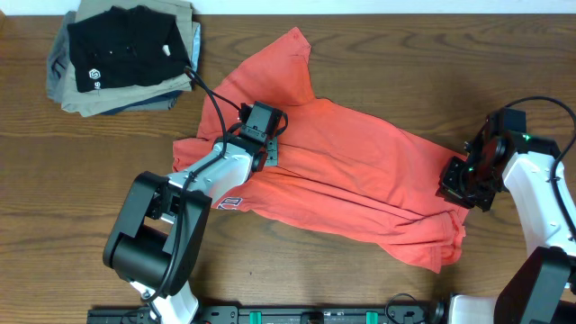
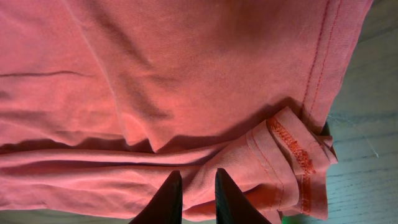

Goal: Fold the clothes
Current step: 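Move the left gripper up-right onto the shirt center and pinch fabric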

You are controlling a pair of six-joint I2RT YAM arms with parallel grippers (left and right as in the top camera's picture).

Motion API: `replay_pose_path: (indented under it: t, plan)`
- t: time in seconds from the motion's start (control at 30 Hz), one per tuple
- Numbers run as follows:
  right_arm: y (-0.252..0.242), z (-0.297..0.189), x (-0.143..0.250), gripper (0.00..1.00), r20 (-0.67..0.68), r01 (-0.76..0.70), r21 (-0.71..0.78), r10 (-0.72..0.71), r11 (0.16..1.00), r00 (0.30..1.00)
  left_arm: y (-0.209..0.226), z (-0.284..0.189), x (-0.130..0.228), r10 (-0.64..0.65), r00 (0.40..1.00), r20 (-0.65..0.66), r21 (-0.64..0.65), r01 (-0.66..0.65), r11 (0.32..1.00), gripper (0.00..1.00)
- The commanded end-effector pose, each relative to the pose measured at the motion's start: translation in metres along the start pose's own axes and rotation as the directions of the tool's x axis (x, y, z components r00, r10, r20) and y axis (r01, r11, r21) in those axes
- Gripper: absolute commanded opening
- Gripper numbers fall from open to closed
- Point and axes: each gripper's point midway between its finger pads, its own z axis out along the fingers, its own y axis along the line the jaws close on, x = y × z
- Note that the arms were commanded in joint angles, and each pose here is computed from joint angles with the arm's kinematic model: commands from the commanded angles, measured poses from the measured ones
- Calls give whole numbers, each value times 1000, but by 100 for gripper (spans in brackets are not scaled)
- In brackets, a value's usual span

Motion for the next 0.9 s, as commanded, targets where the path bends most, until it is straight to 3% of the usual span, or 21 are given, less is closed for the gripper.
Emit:
replay_pose_path:
  t: [0.0,0.23,0.47,0.53,0.87]
  plan:
    - [4,-1,-1,18,4,35,2,-35,999,999,-1,-1,-8,2,1000,19,-6,-2,1000,42]
    - [4,-1,-2,18,9,36,1,-36,999,999,-2,-15,-18,-6,999,53,10,5,1000,36]
    - [5,-1,-3,18,12,37,0,-37,999,999,-2,-26,-24,-11,997,74,19,10,1000,19]
    - [5,-1,-3,18,12,37,0,-37,999,999,-2,-26,-22,-10,998,67,17,9,1000,6]
    - [5,-1,-3,18,13,37,0,-37,999,999,-13,-33,-13,27,998,49,26,-29,999,6]
